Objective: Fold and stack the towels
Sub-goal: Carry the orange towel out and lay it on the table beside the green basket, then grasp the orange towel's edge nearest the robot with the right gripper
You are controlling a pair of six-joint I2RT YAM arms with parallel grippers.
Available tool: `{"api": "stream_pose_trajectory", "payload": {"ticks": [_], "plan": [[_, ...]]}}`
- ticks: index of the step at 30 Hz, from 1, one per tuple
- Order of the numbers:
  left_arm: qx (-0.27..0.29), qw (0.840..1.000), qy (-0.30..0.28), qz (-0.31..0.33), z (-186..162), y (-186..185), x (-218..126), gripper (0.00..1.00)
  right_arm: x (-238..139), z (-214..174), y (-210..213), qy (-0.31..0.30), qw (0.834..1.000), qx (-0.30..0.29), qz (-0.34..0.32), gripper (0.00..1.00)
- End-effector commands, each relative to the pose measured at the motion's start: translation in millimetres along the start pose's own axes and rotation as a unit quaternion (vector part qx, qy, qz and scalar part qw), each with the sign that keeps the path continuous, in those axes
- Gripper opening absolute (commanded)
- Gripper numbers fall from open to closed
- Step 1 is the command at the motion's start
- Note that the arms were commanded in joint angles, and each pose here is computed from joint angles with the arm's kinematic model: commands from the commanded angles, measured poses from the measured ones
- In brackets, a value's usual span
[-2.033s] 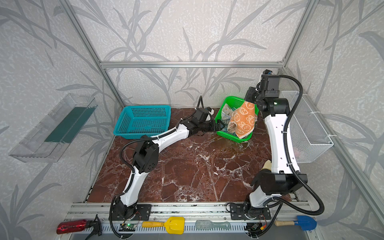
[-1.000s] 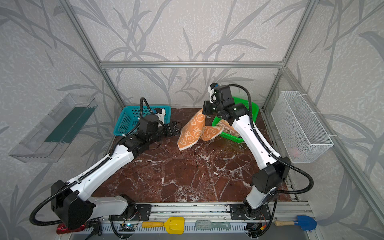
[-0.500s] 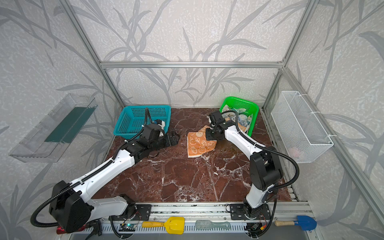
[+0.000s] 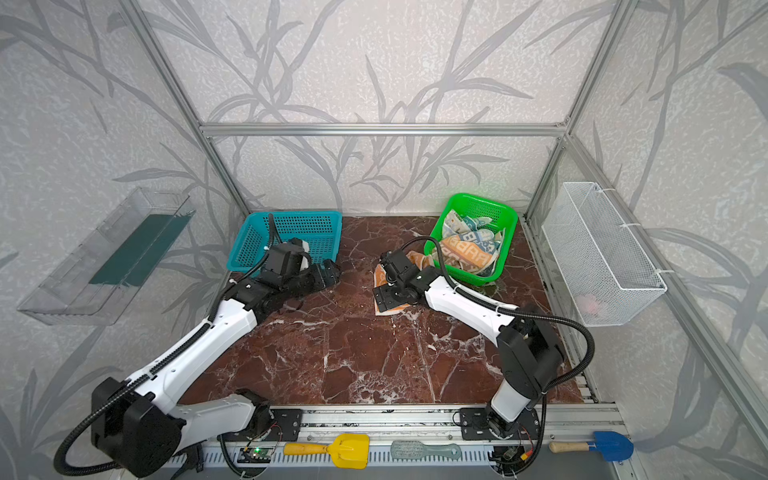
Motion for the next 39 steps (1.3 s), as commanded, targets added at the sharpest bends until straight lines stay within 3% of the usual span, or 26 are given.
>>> {"api": "stream_pose_trajectory", "payload": {"ticks": [1, 11, 18, 32, 34, 36, 39], "plan": [[-0.009, 1.000, -0.003, -0.020, 5.0, -5.9, -17.4, 0.99, 23.1, -4.6, 11.1, 0.011, 0.999, -0.029, -0.017, 0.80], [-0.031, 0.999, -0.002, -0.025, 3.5, 6.4, -23.7, 0.99, 72.6, -23.7, 23.2, 0.054, 0.994, -0.047, -0.082, 0.64], [-0.034, 0.999, -0.002, -0.023, 0.6, 11.9, -25.4, 0.99, 88.3, -31.6, 19.6, 0.071, 0.989, -0.039, -0.121, 0.42], [-0.036, 0.999, 0.000, -0.019, -4.7, 16.5, -28.4, 0.99, 113.8, -45.3, 9.1, 0.088, 0.984, -0.036, -0.149, 0.30], [-0.036, 0.999, -0.001, -0.017, -5.5, 17.2, -29.9, 0.99, 116.8, -46.0, 10.8, 0.091, 0.984, -0.036, -0.149, 0.20], [-0.036, 0.999, -0.001, -0.015, -6.8, 18.3, -30.8, 0.99, 111.4, -43.0, 12.1, 0.090, 0.984, -0.035, -0.149, 0.04], [-0.045, 0.999, 0.004, -0.012, -10.4, 20.5, -26.2, 0.99, 77.0, -27.6, 15.9, 0.062, 0.987, -0.041, -0.145, 0.00]]}}
Point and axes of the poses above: each gripper's point midway between its finger pads, its own x axis out along the fingers, its own y axis along the line the jaws close on, z = x × y, the point moved 5 cm from there along -x, back along the fingers, and after that the axes turned 15 degrees about x, right-handed, at the moved point
